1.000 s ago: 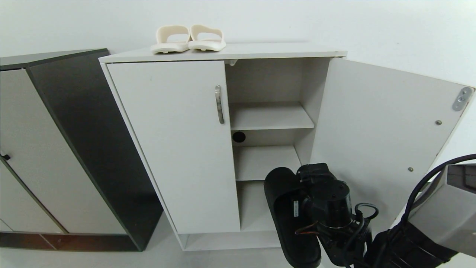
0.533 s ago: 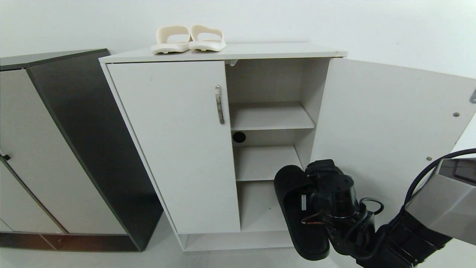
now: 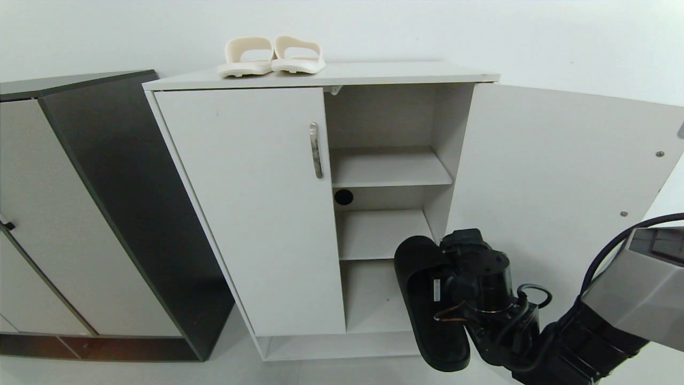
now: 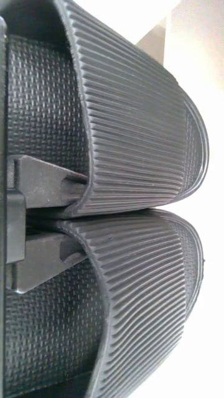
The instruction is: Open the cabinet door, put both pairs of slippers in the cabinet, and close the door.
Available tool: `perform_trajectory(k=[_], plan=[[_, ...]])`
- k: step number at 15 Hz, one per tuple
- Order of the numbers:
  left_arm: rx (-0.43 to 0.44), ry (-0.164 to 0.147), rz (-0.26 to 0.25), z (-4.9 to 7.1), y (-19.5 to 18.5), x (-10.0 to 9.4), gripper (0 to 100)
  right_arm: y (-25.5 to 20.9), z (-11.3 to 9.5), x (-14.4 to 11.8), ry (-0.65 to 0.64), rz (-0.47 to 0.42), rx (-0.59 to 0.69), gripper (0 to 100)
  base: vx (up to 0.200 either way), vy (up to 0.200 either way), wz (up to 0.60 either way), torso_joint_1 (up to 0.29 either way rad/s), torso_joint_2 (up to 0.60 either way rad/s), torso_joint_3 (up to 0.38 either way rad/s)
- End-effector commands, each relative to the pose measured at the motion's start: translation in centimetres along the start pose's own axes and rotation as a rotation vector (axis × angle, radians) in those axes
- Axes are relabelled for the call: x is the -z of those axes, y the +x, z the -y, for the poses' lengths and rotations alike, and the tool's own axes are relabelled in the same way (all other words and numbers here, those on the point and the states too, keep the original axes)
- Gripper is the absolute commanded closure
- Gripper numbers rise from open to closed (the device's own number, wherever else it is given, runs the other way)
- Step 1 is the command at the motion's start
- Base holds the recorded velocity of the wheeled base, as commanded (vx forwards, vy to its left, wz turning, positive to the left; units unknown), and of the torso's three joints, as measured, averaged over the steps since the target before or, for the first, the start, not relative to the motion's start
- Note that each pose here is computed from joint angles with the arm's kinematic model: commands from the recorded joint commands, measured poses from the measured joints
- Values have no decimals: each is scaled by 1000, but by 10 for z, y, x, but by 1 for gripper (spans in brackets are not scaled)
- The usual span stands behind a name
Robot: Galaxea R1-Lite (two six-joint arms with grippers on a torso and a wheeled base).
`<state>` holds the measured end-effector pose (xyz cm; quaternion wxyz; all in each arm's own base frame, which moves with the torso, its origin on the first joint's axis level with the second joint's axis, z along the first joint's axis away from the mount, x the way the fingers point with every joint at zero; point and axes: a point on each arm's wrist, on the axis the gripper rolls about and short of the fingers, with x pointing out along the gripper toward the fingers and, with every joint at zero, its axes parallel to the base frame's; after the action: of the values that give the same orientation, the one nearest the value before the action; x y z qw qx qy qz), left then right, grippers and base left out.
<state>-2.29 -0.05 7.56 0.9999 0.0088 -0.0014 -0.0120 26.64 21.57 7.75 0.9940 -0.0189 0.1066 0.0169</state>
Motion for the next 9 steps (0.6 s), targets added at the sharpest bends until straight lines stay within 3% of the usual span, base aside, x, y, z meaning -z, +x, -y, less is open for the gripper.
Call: perform_trajectory(k=[1,6,9], plan=[[-1,-2,-1,0,0,0,100,-4,-10,2,10,8,-72,100,0,0,0,0,0,0],[-3,-8,-1,0,0,0,100,11,-58,9,40,25,-162,100,0,0,0,0,0,0],[-1,-8,-1,0,0,0,100,11,-60,13,61,-50,-154,100,0,0,0,0,0,0]])
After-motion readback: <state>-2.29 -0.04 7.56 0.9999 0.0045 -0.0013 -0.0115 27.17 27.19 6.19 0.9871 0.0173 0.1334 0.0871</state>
